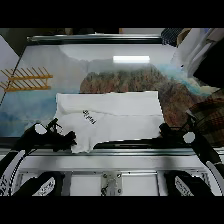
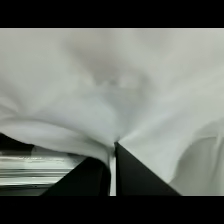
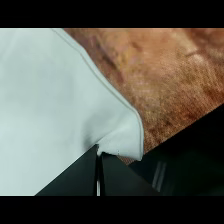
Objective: Fold the clothes and pants, and hang the long-sleeved shirts on hangers.
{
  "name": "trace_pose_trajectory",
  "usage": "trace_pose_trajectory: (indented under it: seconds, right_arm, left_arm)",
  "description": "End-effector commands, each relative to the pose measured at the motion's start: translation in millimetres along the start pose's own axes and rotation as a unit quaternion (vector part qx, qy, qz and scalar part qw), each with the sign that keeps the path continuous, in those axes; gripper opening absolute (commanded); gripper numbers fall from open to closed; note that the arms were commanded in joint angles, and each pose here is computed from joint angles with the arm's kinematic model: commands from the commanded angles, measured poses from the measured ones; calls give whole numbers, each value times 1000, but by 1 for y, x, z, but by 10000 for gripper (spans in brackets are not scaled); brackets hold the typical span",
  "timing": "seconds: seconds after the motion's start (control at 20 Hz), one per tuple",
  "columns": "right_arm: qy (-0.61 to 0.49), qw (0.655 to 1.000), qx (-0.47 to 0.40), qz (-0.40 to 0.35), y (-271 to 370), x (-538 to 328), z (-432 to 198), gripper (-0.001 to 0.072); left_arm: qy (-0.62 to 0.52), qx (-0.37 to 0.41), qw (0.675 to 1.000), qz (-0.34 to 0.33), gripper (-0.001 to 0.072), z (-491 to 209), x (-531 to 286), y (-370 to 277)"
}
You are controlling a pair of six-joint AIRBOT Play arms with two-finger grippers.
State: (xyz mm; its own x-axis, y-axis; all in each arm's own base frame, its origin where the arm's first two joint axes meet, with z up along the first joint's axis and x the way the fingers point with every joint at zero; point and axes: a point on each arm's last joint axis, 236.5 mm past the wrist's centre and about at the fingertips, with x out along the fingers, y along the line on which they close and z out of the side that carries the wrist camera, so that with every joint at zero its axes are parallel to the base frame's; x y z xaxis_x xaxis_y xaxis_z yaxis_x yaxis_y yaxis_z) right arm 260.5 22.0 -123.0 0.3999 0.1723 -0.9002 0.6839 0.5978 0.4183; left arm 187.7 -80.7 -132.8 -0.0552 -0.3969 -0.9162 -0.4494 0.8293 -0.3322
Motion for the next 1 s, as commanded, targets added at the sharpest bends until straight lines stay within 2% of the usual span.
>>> trace_pose_trajectory:
  seconds: [0.0,0.1,0.2,0.35,0.65,0.95]
  right_arm:
    - [10,999,-33,2,9,-7,2,10]
    - [26,997,-70,-10,16,-18,4,10]
    - [45,991,-111,-52,7,-34,9,10]
    - [59,977,-177,-105,-5,-59,22,9]
    - [40,975,-204,-77,34,-80,49,9]
    - [47,974,-211,-68,76,-64,81,9]
  left_arm:
    - [-15,47,999,16,8,0,-13,-3]
    - [-49,77,995,35,7,10,-44,0]
    - [-61,109,991,50,7,12,-71,4]
    - [-66,111,991,45,7,12,-99,8]
    - [-98,156,982,43,7,39,-127,-24]
    - [-117,169,978,44,7,110,-141,-53]
